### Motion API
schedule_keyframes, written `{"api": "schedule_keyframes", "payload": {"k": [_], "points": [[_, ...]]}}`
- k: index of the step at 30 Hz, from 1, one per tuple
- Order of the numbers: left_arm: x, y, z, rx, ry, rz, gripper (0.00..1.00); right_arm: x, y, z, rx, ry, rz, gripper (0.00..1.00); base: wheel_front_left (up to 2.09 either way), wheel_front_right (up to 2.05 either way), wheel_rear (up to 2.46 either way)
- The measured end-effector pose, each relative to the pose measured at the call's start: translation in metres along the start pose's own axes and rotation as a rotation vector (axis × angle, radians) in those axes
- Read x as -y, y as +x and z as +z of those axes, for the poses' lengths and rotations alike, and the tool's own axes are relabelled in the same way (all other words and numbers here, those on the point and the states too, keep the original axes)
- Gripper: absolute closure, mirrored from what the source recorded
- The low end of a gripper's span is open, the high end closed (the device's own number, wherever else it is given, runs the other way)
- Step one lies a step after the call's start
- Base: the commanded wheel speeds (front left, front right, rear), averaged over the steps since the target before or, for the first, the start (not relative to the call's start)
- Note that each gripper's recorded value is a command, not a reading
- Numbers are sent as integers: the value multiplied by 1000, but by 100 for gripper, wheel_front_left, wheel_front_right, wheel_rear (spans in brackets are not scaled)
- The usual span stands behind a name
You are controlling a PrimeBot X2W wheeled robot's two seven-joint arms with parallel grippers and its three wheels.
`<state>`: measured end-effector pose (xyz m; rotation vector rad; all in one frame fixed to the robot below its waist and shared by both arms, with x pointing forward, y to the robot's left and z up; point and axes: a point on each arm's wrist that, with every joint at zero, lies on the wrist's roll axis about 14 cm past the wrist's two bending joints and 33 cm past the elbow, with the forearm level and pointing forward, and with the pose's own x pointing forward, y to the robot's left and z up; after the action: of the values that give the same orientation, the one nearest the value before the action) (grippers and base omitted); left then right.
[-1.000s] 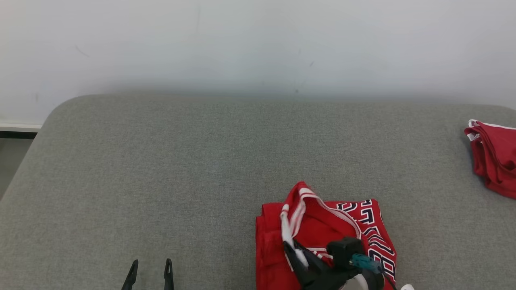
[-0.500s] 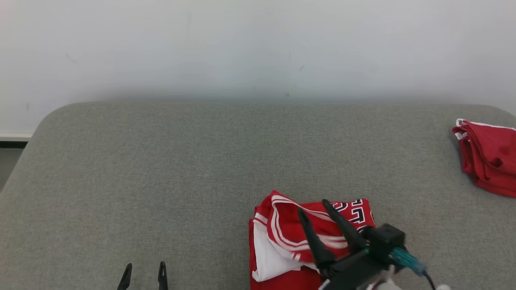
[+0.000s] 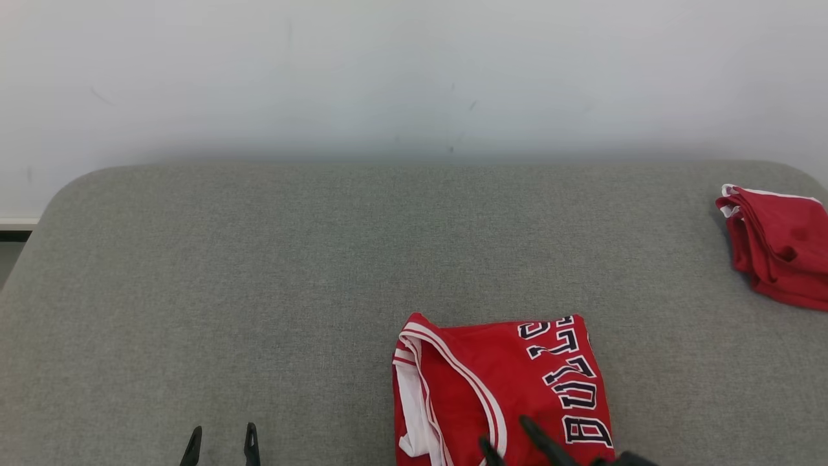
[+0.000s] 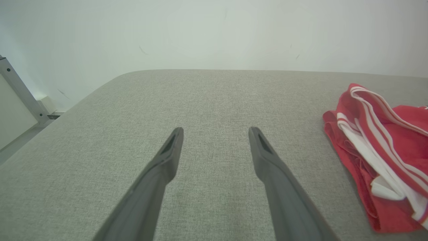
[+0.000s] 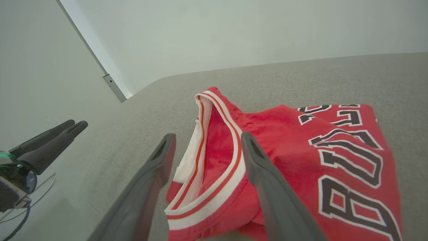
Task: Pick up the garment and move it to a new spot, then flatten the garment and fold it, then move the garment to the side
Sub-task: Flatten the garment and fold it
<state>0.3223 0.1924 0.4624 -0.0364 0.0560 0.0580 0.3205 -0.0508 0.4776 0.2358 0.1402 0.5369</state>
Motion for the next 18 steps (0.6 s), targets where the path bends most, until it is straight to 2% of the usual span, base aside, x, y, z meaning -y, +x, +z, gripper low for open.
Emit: {"api": "schedule_keyframes", "payload": {"k": [8, 14, 18], "points": [[-3, -2, -1, -3, 2, 7, 0, -27, -14, -40, -132, -11, 80, 0, 0, 0, 0], [-4, -1, -4, -12, 4, 11, 0, -27, -18, -57, -198, -237, 167, 0, 0, 0, 0], [-4, -1, -4, -13, 3, 12, 0, -28, -16, -66, -227, -324, 204, 0, 0, 0, 0]]}}
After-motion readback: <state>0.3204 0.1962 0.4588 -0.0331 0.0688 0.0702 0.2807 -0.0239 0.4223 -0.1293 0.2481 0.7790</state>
